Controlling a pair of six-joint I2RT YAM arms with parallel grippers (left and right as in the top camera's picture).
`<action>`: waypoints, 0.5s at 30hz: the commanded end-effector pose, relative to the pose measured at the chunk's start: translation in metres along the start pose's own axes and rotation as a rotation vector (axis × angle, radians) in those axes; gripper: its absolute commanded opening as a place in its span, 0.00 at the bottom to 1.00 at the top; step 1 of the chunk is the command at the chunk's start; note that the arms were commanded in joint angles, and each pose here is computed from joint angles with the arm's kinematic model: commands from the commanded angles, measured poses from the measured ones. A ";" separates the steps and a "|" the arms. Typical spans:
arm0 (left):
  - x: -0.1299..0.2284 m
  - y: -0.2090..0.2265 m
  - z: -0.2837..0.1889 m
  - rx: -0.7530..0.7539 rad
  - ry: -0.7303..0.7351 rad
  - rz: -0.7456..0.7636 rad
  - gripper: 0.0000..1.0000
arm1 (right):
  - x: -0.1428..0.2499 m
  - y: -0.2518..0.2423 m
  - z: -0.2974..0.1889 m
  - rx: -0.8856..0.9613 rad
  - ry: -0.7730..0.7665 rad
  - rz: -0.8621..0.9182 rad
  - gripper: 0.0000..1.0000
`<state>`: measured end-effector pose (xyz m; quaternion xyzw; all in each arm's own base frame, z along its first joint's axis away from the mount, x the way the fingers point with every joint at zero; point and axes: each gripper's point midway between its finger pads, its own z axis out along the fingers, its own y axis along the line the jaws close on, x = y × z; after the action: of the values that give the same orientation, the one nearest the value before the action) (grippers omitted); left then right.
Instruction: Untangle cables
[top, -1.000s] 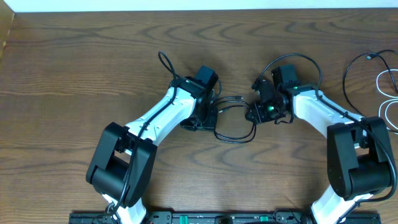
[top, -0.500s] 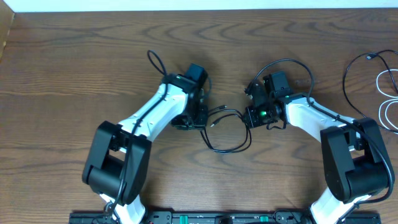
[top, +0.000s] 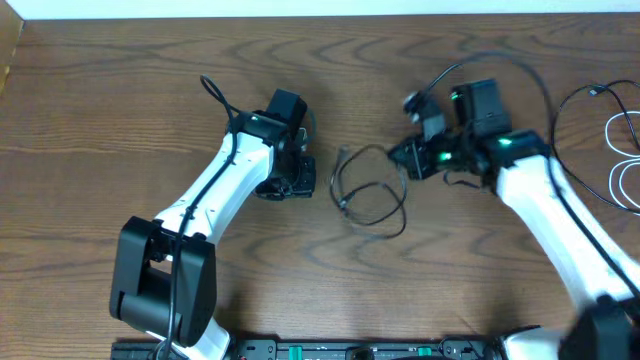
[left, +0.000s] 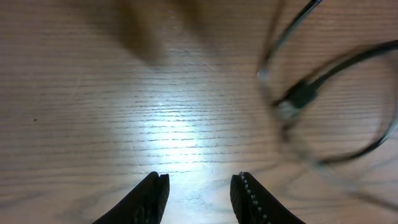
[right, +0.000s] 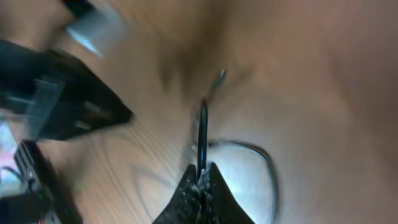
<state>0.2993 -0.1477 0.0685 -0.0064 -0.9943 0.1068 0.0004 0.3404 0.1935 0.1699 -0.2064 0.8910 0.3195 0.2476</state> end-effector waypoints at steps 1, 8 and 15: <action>-0.001 0.009 -0.005 -0.012 -0.010 -0.001 0.38 | -0.018 0.009 -0.032 0.070 -0.089 -0.072 0.01; -0.001 0.009 -0.005 -0.008 -0.009 -0.005 0.38 | 0.010 0.015 -0.045 0.096 -0.003 -0.025 0.01; 0.000 0.006 -0.005 0.011 -0.003 -0.004 0.38 | 0.034 -0.028 -0.042 0.306 0.108 0.018 0.19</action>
<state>0.3010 -0.1412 0.0687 0.0025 -0.9943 0.1064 0.0012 0.3078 0.1561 0.1834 -0.1872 0.9254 0.2309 0.2351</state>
